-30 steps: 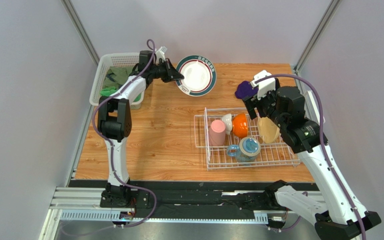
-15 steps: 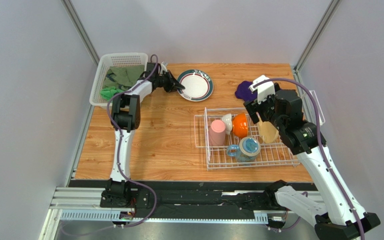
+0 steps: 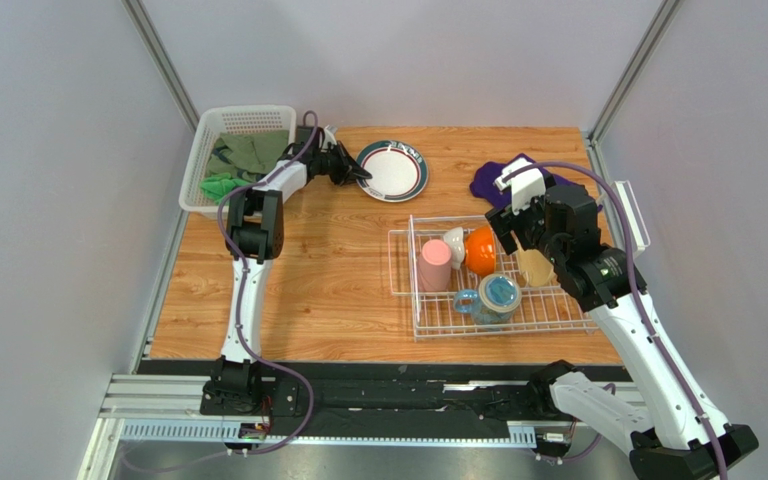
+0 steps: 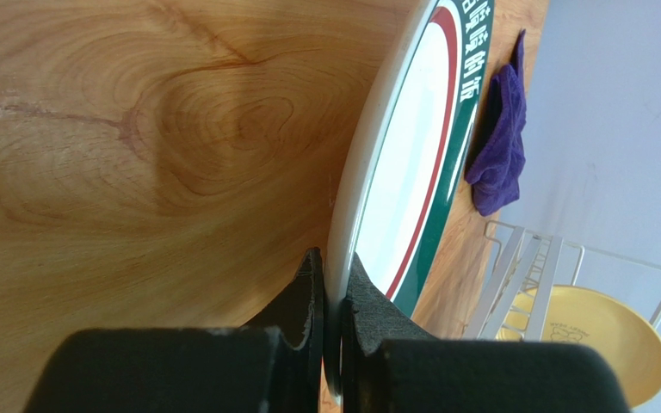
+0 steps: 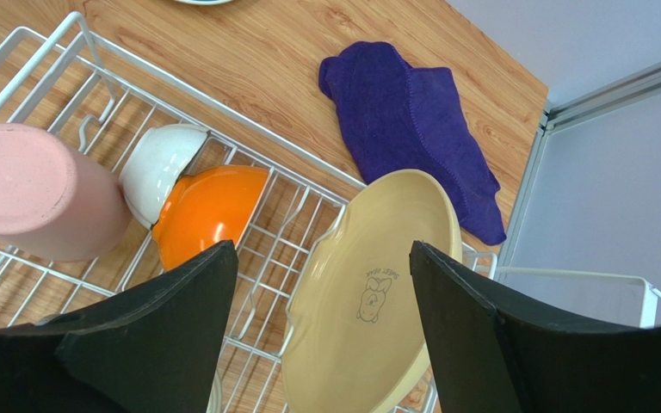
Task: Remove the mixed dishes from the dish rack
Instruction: Place the plate at the center of the board.
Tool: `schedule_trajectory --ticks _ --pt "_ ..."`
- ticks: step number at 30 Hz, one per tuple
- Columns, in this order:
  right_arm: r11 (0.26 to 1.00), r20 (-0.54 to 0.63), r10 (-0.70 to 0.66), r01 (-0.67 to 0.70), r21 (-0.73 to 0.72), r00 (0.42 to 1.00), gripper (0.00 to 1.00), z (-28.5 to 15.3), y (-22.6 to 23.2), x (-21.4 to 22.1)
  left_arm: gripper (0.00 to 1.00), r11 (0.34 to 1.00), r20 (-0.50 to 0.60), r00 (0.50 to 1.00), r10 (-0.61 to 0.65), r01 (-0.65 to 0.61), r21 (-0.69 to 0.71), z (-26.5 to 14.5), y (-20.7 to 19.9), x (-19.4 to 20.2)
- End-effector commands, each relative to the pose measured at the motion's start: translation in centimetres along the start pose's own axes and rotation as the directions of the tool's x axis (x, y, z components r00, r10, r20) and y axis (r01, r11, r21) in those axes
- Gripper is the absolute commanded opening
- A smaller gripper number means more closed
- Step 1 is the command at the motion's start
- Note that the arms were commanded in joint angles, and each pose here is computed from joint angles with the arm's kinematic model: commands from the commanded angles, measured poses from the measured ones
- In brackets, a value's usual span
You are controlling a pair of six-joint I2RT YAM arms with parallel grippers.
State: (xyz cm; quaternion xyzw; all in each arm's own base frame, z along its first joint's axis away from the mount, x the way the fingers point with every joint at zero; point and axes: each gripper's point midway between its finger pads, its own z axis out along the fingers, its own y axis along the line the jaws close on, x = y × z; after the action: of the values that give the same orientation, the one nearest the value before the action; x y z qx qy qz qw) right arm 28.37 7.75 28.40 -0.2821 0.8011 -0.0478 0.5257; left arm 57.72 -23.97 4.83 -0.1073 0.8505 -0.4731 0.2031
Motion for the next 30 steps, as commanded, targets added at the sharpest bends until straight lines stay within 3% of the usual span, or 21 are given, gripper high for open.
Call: schedule_trajectory --ticks 1,7,14,18,25,26,30 --pt "1.0 0.041 0.001 -0.002 0.028 0.999 0.79 -0.4 -0.6 -0.8 0.09 0.999 0.016 1.0 0.025 -0.026 0.045 -0.5 -1.9 -1.2" --pt "0.999 0.042 0.002 -0.003 0.04 0.999 0.79 -0.4 -0.9 -0.9 0.15 1.0 0.01 1.0 0.02 -0.02 0.023 -0.4 -1.1 -0.9" --pt "0.992 0.007 0.013 -0.014 0.122 1.0 0.79 -0.3 -2.4 -0.3 0.39 1.0 0.005 1.0 0.027 -0.027 0.015 -0.6 -1.0 -0.6" --pt "0.984 -0.017 0.036 -0.032 0.176 0.999 0.79 -0.3 -3.5 0.2 0.45 0.999 0.008 0.999 0.044 -0.044 0.0 -0.9 -1.0 -0.6" --pt "0.962 -0.061 0.102 -0.083 0.261 0.993 0.79 0.0 -5.6 1.3 0.66 0.993 0.026 0.994 0.106 -0.104 -0.056 -2.2 -1.2 -0.6" --pt "0.958 -0.072 0.112 -0.089 0.272 0.991 0.79 0.0 -6.0 1.6 0.73 0.989 0.03 0.991 0.13 -0.128 -0.068 -2.5 -1.2 -0.7" --pt "0.949 -0.12 0.142 -0.101 0.298 0.983 0.79 0.4 -6.5 2.9 0.87 0.978 0.055 0.984 0.169 -0.16 -0.137 -3.6 -0.7 -0.9"
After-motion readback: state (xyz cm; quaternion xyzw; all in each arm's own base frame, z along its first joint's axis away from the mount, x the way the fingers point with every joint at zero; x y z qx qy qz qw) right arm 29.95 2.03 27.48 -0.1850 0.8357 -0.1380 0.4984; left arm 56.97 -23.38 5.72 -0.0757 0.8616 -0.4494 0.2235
